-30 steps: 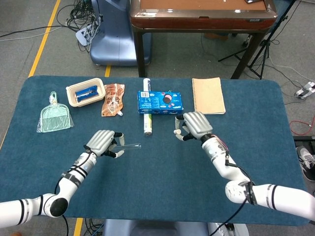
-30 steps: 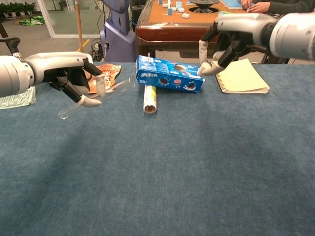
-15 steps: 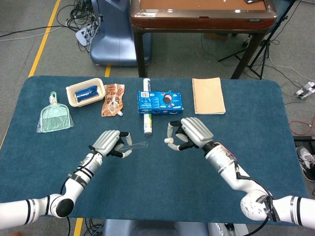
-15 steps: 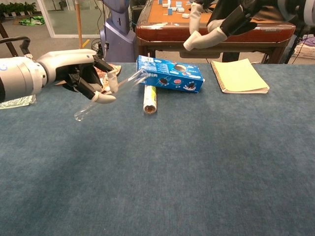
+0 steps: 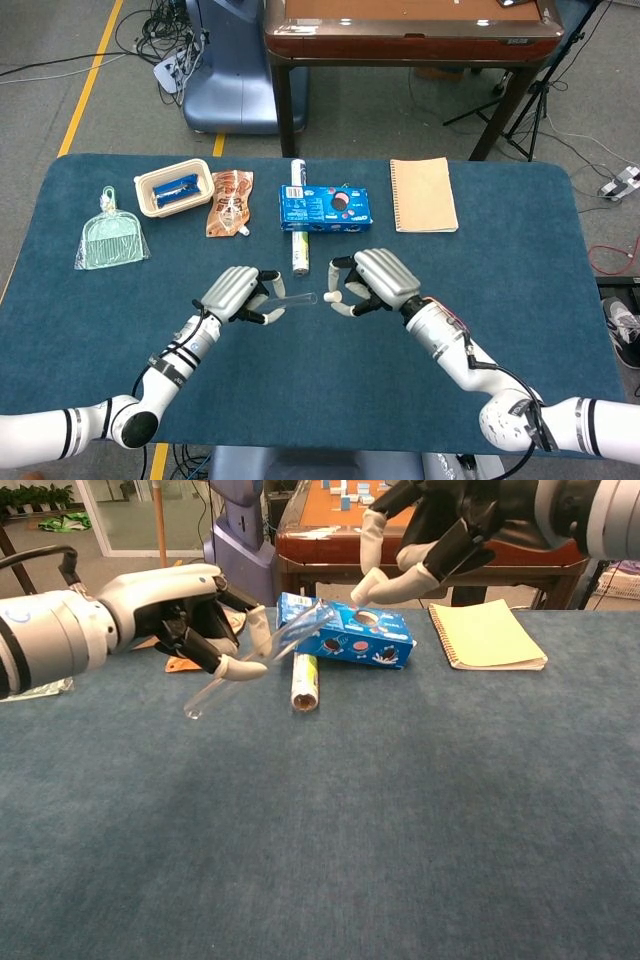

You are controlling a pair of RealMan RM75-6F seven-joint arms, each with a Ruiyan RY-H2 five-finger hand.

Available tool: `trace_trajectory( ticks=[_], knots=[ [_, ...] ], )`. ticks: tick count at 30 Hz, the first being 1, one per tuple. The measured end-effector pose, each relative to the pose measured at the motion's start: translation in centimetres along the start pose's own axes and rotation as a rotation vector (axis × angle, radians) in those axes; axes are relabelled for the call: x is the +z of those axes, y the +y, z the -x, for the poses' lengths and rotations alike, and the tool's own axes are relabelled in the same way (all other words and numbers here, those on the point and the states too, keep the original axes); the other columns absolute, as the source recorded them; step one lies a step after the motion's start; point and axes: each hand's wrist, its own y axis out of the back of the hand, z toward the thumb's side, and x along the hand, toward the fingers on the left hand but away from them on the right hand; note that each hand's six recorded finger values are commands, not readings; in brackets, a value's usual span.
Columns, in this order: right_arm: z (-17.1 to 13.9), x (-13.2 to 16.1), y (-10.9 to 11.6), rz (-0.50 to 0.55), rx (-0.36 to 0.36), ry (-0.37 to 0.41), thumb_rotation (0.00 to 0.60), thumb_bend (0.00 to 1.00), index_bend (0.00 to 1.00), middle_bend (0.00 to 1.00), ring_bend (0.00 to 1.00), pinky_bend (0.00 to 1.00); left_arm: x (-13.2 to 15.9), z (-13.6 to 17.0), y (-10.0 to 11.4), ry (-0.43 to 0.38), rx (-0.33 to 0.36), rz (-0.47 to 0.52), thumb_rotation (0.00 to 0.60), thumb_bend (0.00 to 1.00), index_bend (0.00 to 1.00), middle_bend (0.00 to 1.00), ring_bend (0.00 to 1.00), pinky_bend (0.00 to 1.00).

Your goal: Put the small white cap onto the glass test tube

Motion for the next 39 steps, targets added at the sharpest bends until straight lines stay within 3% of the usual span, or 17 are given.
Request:
trace_trajectory(
  ticks=[39],
  knots=[
    [1.5,0.7,-1.6,0.038,-0.008,0.046,0.600,0.31,0.71,1.00,1.00,1.00,0.7,-0.3,0.2,-0.010,0.004,0.032,0.600,0.26,0.63,1.00,1.00,1.00]
  ],
)
